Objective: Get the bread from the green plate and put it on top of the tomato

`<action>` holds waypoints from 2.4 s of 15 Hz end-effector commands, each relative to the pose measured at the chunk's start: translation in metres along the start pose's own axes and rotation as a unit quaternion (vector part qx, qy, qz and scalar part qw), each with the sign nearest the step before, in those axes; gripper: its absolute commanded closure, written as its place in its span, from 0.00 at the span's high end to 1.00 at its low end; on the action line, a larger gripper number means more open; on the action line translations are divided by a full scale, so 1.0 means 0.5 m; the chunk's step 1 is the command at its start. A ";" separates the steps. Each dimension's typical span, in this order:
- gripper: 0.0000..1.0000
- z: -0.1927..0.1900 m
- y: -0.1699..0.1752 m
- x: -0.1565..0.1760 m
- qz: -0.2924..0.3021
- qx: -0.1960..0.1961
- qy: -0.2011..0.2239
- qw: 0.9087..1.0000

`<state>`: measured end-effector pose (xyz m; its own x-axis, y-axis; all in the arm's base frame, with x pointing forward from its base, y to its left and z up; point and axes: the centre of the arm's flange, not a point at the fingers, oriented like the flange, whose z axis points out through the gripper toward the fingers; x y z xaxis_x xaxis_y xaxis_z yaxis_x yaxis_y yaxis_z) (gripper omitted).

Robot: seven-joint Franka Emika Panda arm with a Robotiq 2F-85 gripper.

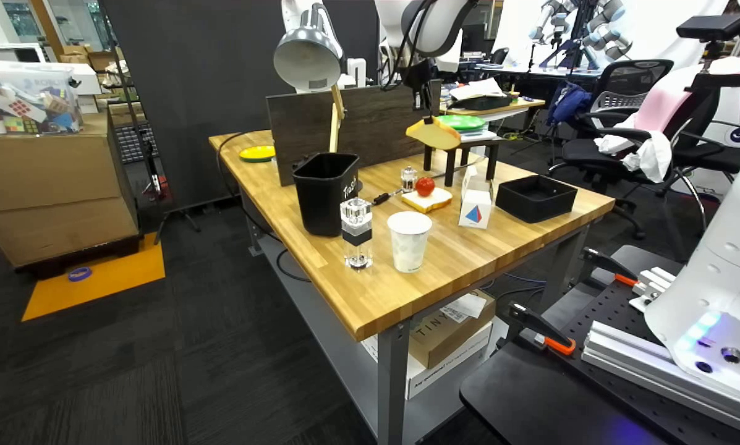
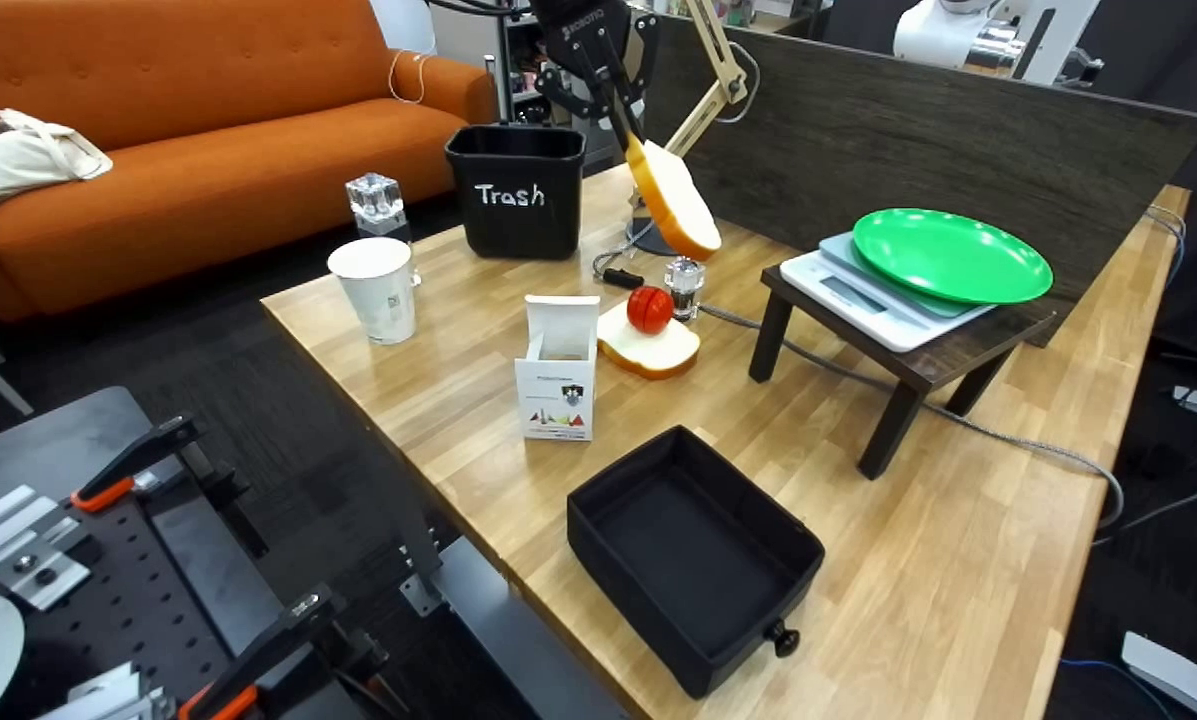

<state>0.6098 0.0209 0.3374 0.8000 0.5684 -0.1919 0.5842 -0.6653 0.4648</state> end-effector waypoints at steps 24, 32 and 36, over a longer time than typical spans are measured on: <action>0.03 0.134 -0.208 0.125 -0.115 -0.062 -0.073 0.989; 0.03 0.176 -0.234 0.131 -0.132 -0.051 -0.081 0.987; 0.03 0.186 -0.238 0.127 -0.134 -0.038 -0.084 0.987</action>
<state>0.6011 0.0953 0.1923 0.6505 0.6131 -0.4483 0.7562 -0.4682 0.4570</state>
